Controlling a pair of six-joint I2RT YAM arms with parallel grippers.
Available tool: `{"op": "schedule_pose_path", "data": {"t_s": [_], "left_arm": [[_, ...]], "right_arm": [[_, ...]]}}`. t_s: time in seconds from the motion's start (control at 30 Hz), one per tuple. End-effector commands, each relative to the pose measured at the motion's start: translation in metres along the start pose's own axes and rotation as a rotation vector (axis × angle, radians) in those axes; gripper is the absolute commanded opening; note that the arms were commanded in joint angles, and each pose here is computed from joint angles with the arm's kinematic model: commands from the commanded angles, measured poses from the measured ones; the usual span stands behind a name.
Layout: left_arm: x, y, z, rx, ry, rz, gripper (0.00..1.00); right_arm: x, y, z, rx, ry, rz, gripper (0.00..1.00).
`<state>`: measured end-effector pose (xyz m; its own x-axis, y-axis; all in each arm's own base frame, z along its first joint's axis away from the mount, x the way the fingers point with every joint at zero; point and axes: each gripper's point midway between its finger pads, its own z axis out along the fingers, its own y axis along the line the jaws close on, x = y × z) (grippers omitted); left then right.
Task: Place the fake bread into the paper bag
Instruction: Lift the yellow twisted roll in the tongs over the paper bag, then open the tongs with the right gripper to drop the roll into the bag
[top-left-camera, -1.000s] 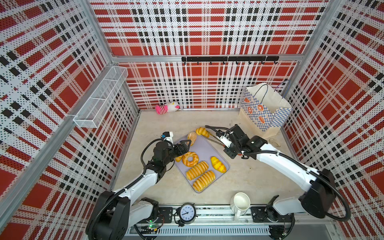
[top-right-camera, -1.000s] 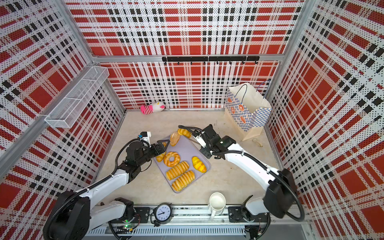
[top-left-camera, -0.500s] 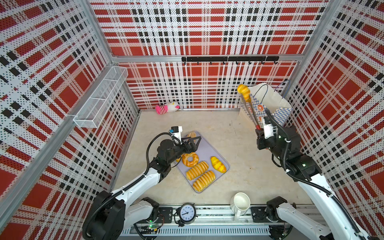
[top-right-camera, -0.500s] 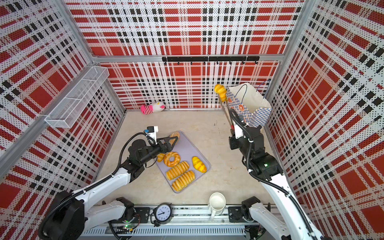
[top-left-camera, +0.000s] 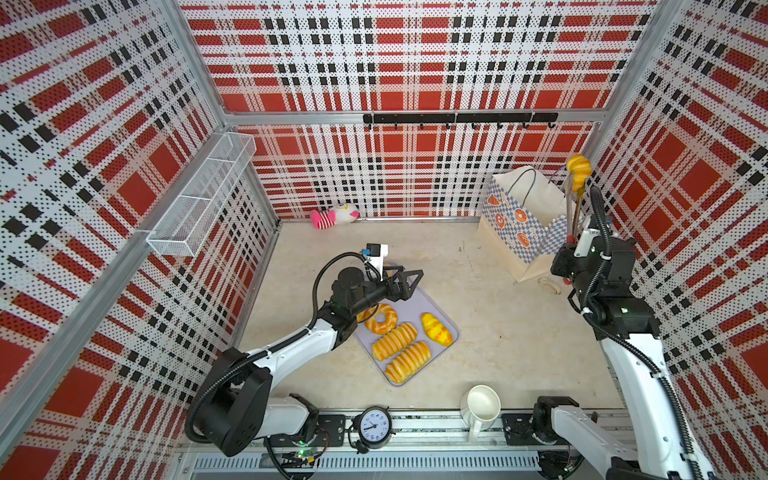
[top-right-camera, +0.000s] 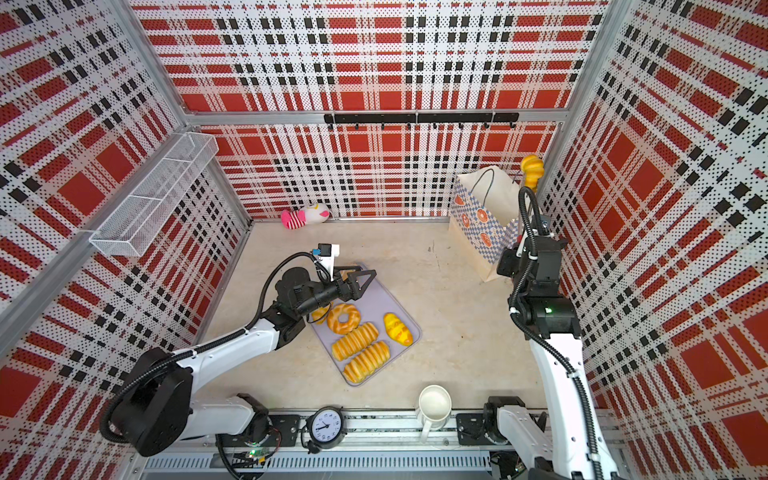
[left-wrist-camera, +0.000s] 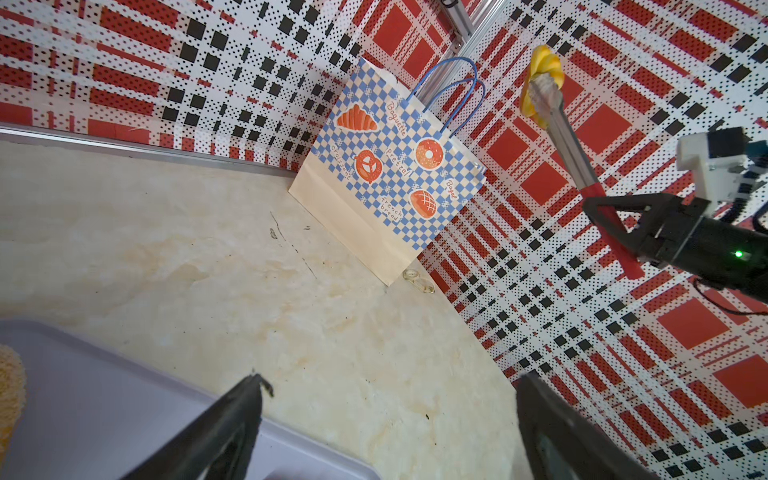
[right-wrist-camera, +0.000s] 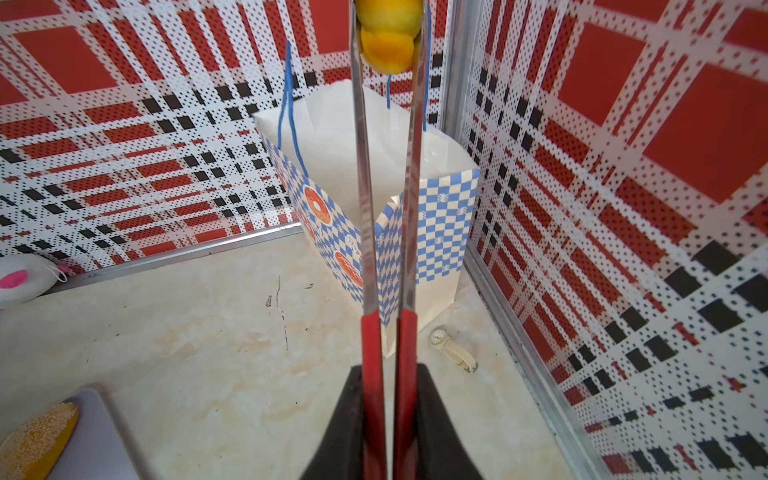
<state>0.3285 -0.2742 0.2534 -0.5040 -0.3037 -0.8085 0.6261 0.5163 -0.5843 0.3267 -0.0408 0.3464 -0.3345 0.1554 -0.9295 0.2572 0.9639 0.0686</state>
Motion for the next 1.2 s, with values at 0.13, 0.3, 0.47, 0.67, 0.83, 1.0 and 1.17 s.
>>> {"op": "schedule_pose_path", "data": {"t_s": [0.13, 0.3, 0.47, 0.67, 0.83, 1.0, 1.17], "left_arm": [[-0.009, -0.010, 0.005, 0.053, -0.010, 0.045, 0.97], [-0.006, -0.008, 0.006, 0.054, -0.002, 0.041, 0.97], [-0.006, -0.009, 0.007, 0.060, -0.001, 0.039, 0.97], [-0.006, -0.009, 0.006, 0.061, -0.004, 0.040, 0.97], [-0.013, -0.009, 0.002, 0.050, -0.024, 0.059, 0.97], [-0.021, -0.002, -0.007, 0.026, -0.053, 0.062, 0.97], [-0.015, -0.002, -0.003, 0.035, -0.031, 0.046, 0.97]], "right_arm": [[0.017, 0.014, 0.027, -0.075, 0.071, 0.018, 0.20], [0.018, 0.016, 0.036, -0.083, 0.084, 0.002, 0.19], [0.014, 0.017, 0.040, -0.082, 0.077, -0.002, 0.20], [0.027, 0.013, 0.047, -0.058, 0.118, -0.002, 0.26], [0.038, 0.009, 0.051, -0.034, 0.149, -0.005, 0.28], [0.042, 0.006, 0.051, -0.020, 0.157, -0.009, 0.32], [0.039, 0.006, 0.049, -0.017, 0.150, -0.010, 0.35]]}}
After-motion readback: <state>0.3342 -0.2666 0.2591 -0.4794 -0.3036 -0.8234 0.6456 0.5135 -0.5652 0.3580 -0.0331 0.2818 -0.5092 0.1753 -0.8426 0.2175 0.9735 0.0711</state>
